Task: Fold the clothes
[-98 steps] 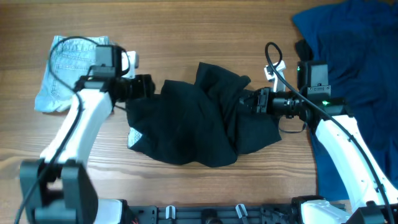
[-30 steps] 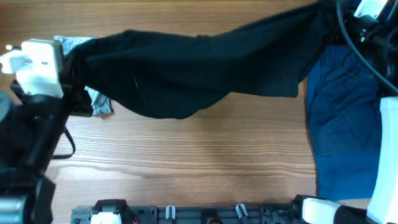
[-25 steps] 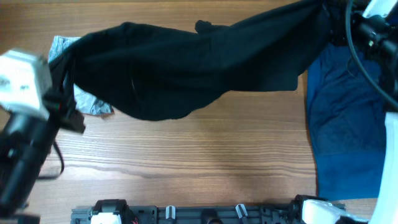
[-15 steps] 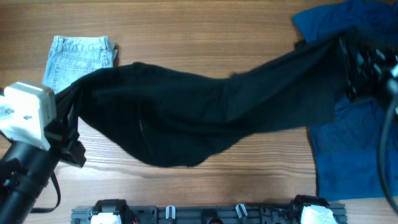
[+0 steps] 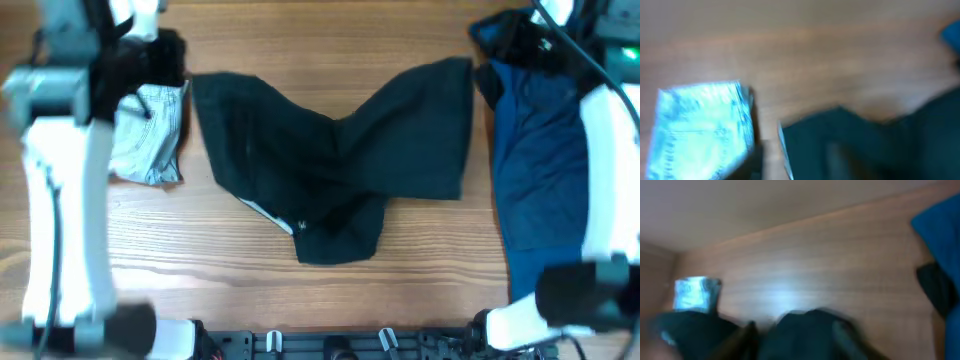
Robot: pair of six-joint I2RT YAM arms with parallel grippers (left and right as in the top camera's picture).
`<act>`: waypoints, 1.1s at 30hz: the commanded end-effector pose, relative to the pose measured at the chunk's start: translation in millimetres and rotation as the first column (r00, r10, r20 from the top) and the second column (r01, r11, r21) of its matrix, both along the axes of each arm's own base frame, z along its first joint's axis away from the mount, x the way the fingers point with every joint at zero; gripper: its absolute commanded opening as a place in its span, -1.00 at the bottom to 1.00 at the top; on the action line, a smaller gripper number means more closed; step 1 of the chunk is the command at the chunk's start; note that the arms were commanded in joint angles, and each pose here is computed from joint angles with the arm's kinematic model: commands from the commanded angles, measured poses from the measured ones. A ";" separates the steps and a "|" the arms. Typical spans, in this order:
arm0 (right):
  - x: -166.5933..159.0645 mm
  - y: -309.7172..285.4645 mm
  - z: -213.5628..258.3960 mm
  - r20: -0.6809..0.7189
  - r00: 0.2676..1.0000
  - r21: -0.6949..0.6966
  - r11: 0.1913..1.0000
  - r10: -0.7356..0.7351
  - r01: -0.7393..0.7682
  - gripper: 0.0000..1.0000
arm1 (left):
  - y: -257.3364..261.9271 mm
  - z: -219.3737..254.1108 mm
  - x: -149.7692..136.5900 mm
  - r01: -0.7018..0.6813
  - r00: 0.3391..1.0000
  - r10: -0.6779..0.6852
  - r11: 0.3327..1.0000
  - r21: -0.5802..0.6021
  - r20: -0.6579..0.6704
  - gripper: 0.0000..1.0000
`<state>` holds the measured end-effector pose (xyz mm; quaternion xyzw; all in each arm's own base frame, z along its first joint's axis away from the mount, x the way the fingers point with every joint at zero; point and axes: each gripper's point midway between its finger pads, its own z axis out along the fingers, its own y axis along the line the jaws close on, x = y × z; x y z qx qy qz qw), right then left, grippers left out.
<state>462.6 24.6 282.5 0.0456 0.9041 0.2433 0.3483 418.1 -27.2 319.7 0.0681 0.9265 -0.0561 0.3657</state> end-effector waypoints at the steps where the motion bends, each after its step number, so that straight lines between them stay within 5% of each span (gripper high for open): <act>1: 7.0 0.8 -42.3 -0.096 0.993 0.057 0.997 0.062 -0.057 0.13 | 14.8 -66.1 2.6 -0.043 0.973 0.056 0.997 0.059 -0.225 0.40; 6: -43.1 2.6 -83.4 -0.344 0.933 0.008 0.994 0.104 -0.108 0.15 | -7.2 -91.9 -47.4 0.006 0.889 -0.030 0.998 -0.055 -0.458 0.72; 12: -89.1 21.7 -125.5 -0.557 0.823 -0.058 0.984 0.109 -0.169 0.24 | -59.9 -135.9 -104.7 0.060 0.723 -0.207 0.969 -0.238 -0.659 0.52; 18: -108.0 24.9 -157.9 -0.631 0.770 -0.035 0.987 0.100 -0.157 0.23 | -118.0 -221.1 -166.8 0.083 0.552 -0.209 0.977 -0.197 -0.807 0.49; 26: -112.7 25.3 -167.6 -0.644 0.758 -0.031 0.987 0.101 -0.158 0.23 | -137.9 -299.1 -178.4 -0.099 0.629 0.061 0.995 -0.001 -0.775 0.45; 28: -111.2 25.2 -167.5 -0.639 0.762 -0.033 0.987 0.100 -0.157 0.23 | -138.9 -302.7 -179.3 -0.089 0.639 0.061 0.996 0.006 -0.767 0.25; 31: -108.8 25.1 -167.5 -0.632 0.769 -0.035 0.987 0.100 -0.157 0.23 | -136.5 -304.2 -171.1 -0.086 0.670 0.075 0.996 0.023 -0.739 -0.82; 33: -107.9 25.0 -167.5 -0.628 0.771 -0.036 0.987 0.100 -0.157 0.23 | -131.6 -297.9 -172.1 -0.098 0.661 0.089 0.995 0.032 -0.745 -0.92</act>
